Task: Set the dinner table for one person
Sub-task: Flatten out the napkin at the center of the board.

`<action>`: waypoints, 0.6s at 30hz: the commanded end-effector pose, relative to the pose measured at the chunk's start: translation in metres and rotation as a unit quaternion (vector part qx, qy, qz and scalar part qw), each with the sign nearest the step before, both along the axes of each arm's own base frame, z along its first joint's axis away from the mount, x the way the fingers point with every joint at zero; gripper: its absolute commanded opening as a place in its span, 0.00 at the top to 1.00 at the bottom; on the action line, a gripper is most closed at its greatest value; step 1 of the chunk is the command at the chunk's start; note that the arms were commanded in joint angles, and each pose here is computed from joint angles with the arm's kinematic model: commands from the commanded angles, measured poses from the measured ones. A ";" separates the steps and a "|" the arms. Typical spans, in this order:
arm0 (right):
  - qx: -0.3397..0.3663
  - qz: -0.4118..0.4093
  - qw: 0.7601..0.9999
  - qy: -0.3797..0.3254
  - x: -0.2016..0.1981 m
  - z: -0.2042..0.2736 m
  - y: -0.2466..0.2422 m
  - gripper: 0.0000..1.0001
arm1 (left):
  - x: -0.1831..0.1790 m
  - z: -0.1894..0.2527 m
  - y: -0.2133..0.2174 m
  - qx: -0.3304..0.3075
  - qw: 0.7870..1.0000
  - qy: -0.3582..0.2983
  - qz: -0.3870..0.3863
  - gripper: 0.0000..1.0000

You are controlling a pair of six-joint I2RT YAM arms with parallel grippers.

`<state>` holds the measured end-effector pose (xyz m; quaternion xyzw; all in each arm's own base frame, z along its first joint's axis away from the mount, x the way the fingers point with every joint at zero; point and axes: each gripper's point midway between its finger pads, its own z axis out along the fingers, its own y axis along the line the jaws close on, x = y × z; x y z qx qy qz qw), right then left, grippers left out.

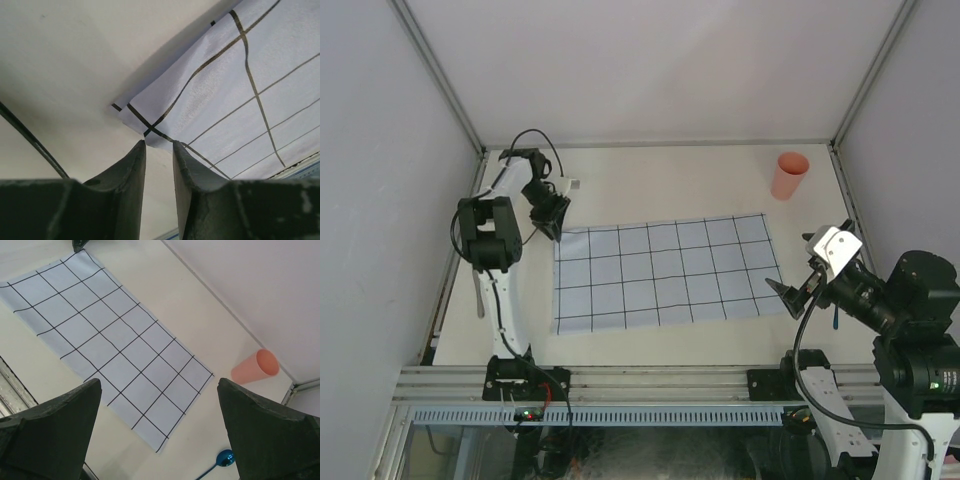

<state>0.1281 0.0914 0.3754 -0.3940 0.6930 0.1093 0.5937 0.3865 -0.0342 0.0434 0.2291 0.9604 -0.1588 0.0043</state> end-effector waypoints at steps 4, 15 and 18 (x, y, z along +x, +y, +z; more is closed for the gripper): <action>-0.001 0.008 1.000 0.002 0.005 -0.002 0.002 0.00 | 0.032 0.009 0.016 0.036 0.998 -0.051 -0.004 0.62; 0.003 0.010 1.000 0.011 0.013 -0.012 0.003 0.00 | 0.027 0.047 0.007 0.015 0.997 -0.079 -0.010 0.46; 0.002 -0.003 1.000 0.022 0.028 -0.020 0.000 0.00 | 0.009 0.060 -0.012 -0.009 0.995 -0.087 -0.046 0.38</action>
